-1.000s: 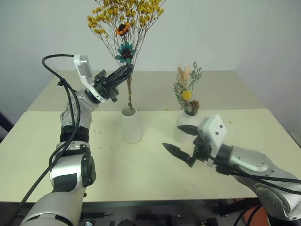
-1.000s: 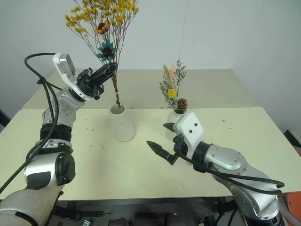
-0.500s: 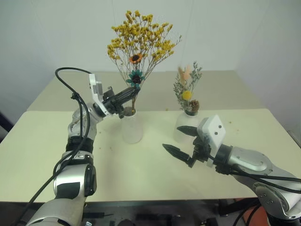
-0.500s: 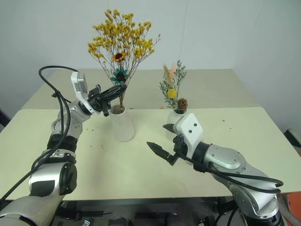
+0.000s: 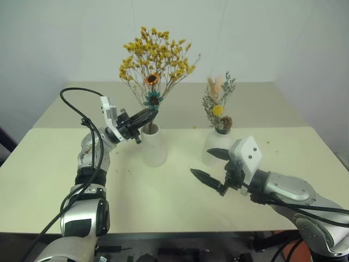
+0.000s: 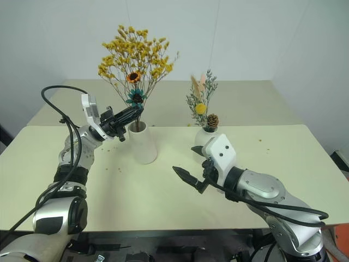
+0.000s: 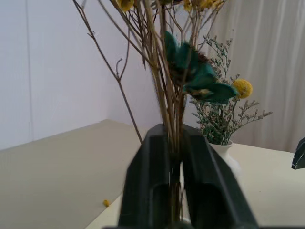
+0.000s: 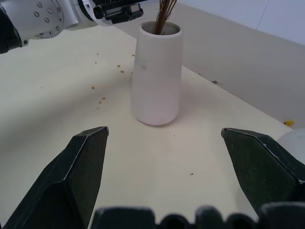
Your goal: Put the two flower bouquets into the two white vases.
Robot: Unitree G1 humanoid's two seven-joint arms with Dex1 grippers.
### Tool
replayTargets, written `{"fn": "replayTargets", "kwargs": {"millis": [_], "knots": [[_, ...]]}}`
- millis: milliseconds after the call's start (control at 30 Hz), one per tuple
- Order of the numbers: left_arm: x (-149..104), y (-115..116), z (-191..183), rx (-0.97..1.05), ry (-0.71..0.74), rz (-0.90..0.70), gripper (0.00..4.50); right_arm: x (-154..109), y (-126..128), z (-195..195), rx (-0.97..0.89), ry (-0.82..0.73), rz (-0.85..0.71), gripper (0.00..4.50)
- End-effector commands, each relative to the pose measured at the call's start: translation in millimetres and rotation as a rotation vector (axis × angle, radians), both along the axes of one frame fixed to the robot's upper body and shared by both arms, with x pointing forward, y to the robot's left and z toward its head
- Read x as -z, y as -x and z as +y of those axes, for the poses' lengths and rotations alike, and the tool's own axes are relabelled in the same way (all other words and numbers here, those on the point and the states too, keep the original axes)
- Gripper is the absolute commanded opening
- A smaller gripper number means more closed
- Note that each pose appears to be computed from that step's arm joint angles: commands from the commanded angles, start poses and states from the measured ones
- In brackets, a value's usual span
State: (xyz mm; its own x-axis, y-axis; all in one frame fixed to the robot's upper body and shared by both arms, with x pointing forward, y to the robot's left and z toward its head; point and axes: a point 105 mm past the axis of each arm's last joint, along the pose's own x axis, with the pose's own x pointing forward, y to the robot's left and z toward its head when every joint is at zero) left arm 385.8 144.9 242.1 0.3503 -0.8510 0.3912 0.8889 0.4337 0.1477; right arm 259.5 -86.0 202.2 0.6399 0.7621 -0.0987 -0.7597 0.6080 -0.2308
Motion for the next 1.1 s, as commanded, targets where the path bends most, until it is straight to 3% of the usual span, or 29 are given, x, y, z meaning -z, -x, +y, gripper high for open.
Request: {"fn": "replayTargets", "kwargs": {"millis": [33,300,333,733,833,933,1100], "knots": [[-13.3,10.6,5.9,-0.001,0.005,-0.071,1.90,-8.2,3.3,2.2,-0.020,-0.001,-0.056,4.50],[-7.6,29.7,24.9,-0.055,-0.024,-0.055,4.36,-6.4,4.0,1.9,-0.020,-0.001,-0.058,4.50],[-7.3,31.9,30.5,-0.075,-0.017,-0.048,4.46,-6.4,3.9,1.8,-0.019,-0.001,-0.058,4.50],[-3.5,34.0,67.5,-0.291,0.037,0.001,4.46,-4.5,-0.5,3.3,-0.027,0.000,-0.056,4.50],[-3.3,45.8,76.5,-0.269,0.052,0.025,4.46,-4.2,-0.9,2.9,-0.023,0.003,-0.059,4.50],[7.0,62.6,77.2,-0.231,-0.050,0.050,4.46,-8.4,-1.7,1.7,-0.008,-0.010,-0.076,4.50],[16.5,87.5,90.1,-0.242,-0.165,0.099,4.46,-36.5,0.6,2.5,-0.019,-0.088,-0.149,4.50]]}}
